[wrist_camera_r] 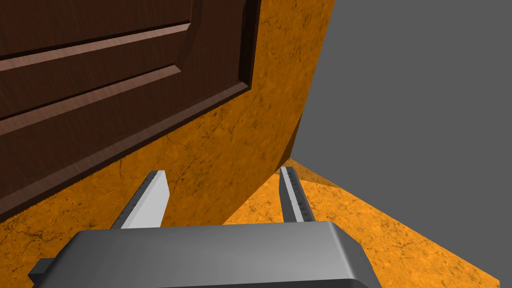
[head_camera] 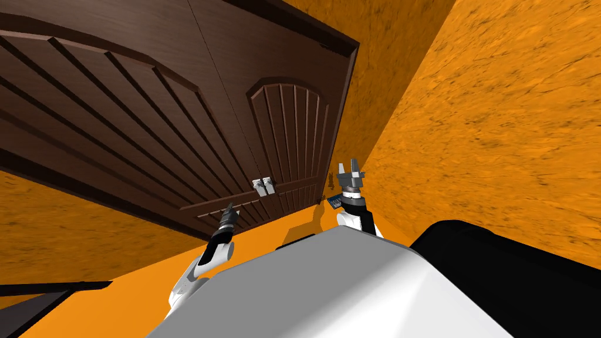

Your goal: Pull the door open

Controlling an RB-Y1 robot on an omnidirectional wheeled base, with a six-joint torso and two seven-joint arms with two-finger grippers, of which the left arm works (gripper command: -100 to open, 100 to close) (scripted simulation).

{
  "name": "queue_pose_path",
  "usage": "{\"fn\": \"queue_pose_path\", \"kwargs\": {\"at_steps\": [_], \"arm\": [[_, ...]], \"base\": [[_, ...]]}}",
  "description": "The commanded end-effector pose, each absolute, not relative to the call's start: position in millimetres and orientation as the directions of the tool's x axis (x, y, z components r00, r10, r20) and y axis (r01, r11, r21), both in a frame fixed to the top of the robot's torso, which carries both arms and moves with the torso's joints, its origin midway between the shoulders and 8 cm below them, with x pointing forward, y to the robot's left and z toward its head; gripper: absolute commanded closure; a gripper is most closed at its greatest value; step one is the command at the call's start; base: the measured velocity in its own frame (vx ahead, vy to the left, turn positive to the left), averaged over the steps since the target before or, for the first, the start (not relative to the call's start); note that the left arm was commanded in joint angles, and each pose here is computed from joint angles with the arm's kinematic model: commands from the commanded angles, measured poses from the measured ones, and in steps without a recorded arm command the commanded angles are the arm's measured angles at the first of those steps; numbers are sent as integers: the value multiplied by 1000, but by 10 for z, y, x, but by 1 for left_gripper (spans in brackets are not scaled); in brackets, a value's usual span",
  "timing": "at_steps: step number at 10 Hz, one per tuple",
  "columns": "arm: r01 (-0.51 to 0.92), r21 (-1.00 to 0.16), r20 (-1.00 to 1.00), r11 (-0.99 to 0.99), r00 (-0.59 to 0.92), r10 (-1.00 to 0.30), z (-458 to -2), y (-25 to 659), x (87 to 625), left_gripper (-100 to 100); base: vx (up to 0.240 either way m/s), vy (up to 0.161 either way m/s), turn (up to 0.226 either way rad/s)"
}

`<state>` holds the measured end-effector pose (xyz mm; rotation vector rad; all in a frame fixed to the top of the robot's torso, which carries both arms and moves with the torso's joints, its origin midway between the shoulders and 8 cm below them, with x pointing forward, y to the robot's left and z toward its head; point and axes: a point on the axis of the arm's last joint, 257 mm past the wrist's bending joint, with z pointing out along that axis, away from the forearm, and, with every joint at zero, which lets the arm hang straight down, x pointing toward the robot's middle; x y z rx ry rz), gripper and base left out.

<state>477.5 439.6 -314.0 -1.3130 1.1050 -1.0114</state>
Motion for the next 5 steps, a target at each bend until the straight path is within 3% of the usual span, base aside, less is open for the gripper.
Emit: {"fn": "queue_pose_path", "kwargs": {"at_steps": [1, 3, 5], "arm": [[-71, -997, -52, 36, 238, -970, -3176, 4625, 4695, -100], [-83, -996, -64, 43, 266, -962, -3187, 4799, 4643, -100], [-76, -996, -60, 41, 261, -963, -3162, 4755, 4691, -100]], "base": [[15, 57, 155], [91, 44, 86], [182, 3, -36]]}}
